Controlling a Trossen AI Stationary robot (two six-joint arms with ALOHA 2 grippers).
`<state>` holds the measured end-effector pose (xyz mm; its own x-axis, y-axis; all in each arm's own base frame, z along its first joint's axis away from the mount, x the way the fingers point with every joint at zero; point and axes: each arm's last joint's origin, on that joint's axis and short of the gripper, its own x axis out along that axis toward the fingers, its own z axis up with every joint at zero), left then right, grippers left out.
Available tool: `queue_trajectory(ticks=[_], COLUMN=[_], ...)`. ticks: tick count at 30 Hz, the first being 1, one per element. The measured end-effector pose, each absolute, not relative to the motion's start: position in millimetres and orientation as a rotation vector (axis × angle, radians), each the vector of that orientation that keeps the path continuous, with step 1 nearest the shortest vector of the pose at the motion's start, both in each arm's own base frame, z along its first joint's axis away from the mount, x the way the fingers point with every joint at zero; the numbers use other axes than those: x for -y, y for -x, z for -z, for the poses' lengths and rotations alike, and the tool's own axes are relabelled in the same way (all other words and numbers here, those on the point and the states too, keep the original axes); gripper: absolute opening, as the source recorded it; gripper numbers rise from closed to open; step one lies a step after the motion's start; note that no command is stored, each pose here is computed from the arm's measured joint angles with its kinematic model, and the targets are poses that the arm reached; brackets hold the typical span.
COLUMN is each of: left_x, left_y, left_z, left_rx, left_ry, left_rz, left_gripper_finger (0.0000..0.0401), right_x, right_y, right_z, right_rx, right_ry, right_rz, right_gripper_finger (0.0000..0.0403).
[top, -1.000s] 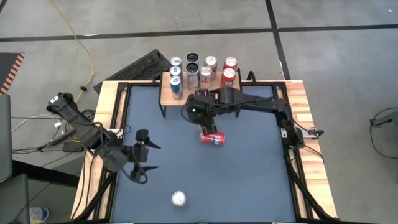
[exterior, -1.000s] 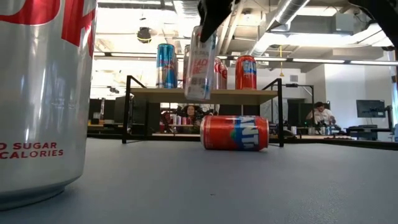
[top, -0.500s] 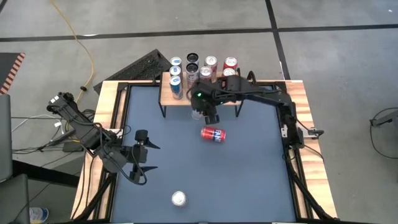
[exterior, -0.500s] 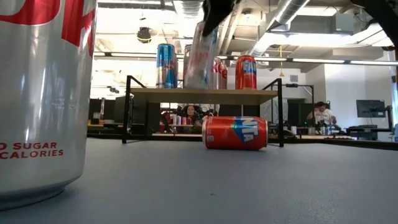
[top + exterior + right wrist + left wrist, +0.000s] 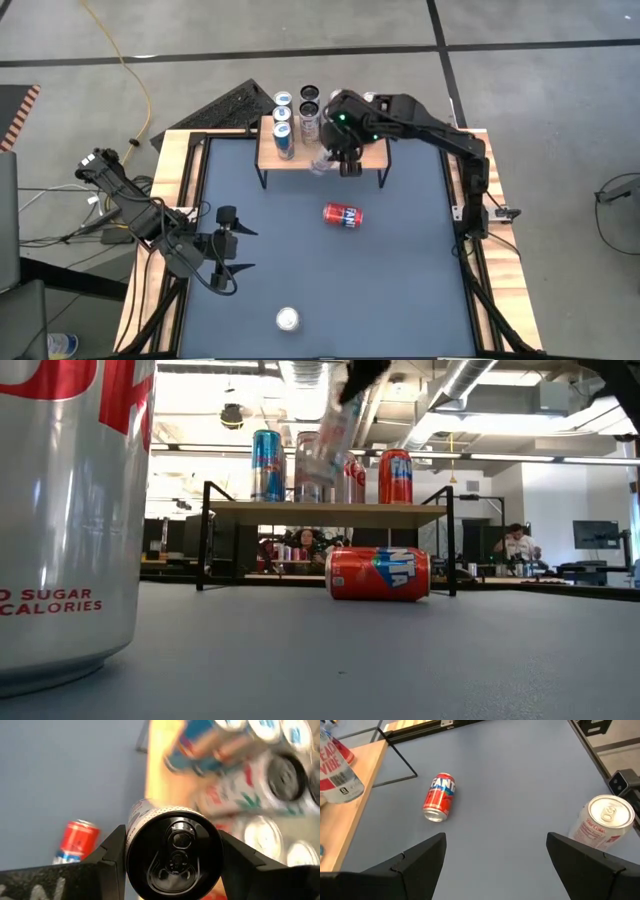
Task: Place canned beverage on shelf
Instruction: Put the pink soda can on the shelf aligned with the other pink soda can
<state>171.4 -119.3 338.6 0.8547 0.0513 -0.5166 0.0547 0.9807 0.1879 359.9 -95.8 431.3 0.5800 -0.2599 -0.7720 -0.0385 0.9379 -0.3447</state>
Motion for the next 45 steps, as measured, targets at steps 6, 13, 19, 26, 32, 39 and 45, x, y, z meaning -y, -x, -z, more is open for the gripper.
queue_trajectory(ticks=[6, 13, 19, 26, 32, 39, 45], left_x=[118.8, 118.7, 118.0, 117.9, 117.9, 117.9, 117.9], left_y=[-171.4, -171.4, -171.5, -171.5, -171.5, -171.5, -171.5], left_z=[-338.7, -338.6, -338.9, -338.9, -338.9, -338.9, -338.9], left_rx=[-0.543, -0.543, -0.535, -0.534, -0.534, -0.534, -0.534], left_ry=[-0.201, -0.203, -0.209, -0.208, -0.208, -0.208, -0.207], left_rz=[-0.014, -0.017, -0.039, -0.044, -0.044, -0.044, -0.044], left_gripper_finger=[0.0334, 0.0334, 0.0334, 0.0334, 0.0334, 0.0334, 0.0334], right_x=[125.5, 134.9, 134.3, 134.6, 134.8, 139.4, 148.3], right_y=[-349.7, -339.0, -339.0, -338.6, -338.8, -339.7, -340.4], right_z=[-428.8, -423.9, -423.7, -423.4, -423.3, -418.5, -412.2], right_rx=[-0.988, -1.075, -1.074, -1.083, -1.078, -1.086, -1.106], right_ry=[0.293, 0.251, 0.239, 0.245, 0.229, 0.207, 0.156], right_rz=[0.207, 0.216, 0.215, 0.219, 0.230, 0.239, 0.257], right_gripper_finger=[0.0210, 0.0210, 0.0230, 0.0247, 0.0249, 0.0249, 0.0250])
